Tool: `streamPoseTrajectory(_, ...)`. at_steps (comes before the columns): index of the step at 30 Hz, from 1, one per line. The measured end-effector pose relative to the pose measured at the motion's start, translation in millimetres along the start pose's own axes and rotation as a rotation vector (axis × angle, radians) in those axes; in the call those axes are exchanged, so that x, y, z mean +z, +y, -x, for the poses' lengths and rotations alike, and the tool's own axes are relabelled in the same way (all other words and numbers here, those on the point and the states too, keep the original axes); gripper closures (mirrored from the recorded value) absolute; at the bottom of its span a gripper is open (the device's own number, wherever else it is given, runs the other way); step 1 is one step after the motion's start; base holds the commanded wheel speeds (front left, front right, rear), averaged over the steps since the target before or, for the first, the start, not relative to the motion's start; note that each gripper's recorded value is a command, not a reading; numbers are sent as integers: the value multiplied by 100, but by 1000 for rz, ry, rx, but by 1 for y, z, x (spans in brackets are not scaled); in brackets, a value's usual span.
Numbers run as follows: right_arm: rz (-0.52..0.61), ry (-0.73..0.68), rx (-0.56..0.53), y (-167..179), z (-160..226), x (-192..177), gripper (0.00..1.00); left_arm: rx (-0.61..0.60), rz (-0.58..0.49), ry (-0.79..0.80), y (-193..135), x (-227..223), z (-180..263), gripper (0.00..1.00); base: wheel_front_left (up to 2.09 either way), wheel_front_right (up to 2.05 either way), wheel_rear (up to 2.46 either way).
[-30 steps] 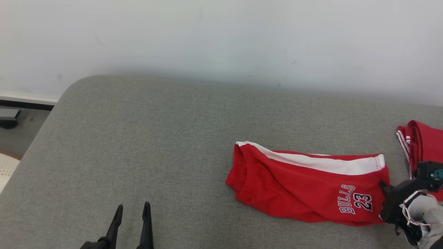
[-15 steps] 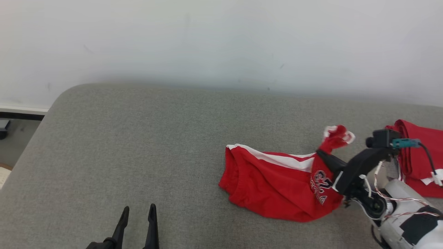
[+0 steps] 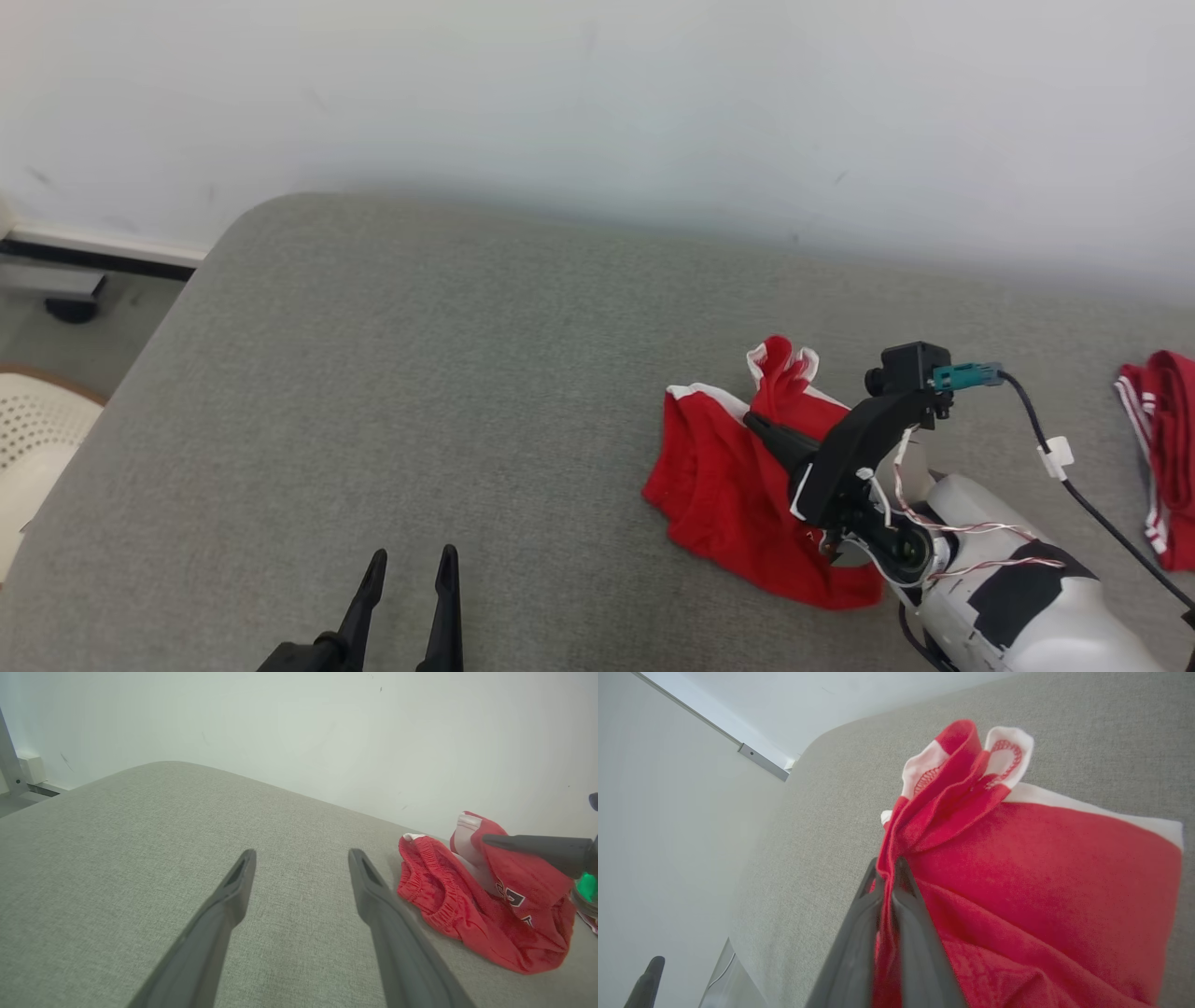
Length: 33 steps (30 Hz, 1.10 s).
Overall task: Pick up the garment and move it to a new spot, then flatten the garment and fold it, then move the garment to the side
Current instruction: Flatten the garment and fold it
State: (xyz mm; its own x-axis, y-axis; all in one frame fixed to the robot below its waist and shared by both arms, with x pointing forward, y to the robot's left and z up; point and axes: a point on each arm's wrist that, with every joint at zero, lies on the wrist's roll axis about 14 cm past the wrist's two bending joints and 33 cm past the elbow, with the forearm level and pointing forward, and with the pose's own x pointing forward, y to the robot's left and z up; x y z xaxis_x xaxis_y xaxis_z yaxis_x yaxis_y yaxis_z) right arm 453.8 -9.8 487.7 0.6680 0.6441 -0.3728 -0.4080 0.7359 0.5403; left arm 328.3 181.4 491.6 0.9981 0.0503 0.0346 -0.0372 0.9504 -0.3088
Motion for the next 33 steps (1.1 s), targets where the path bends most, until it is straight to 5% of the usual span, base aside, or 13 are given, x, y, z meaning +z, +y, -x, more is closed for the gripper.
streamPoseTrajectory(16,42,67,-27,5,-44,-38,100,75,4,1,18,1,2,0,0,0,0)
streamPoseTrajectory(17,39,66,-27,5,-44,-38,69,78,4,1,19,1,2,0,0,0,0)
streamPoseTrajectory(18,37,57,-28,6,-43,-38,69,80,4,1,20,1,2,0,0,0,0)
streamPoseTrajectory(19,36,48,-27,6,-43,-36,0,80,4,1,20,1,2,0,0,0,0)
streamPoseTrajectory(25,53,-67,-4,12,-31,-9,0,73,-8,-10,20,5,2,0,0,0,0)
streamPoseTrajectory(33,89,-271,-66,-27,10,39,0,75,-12,-17,23,6,3,0,0,0,0)
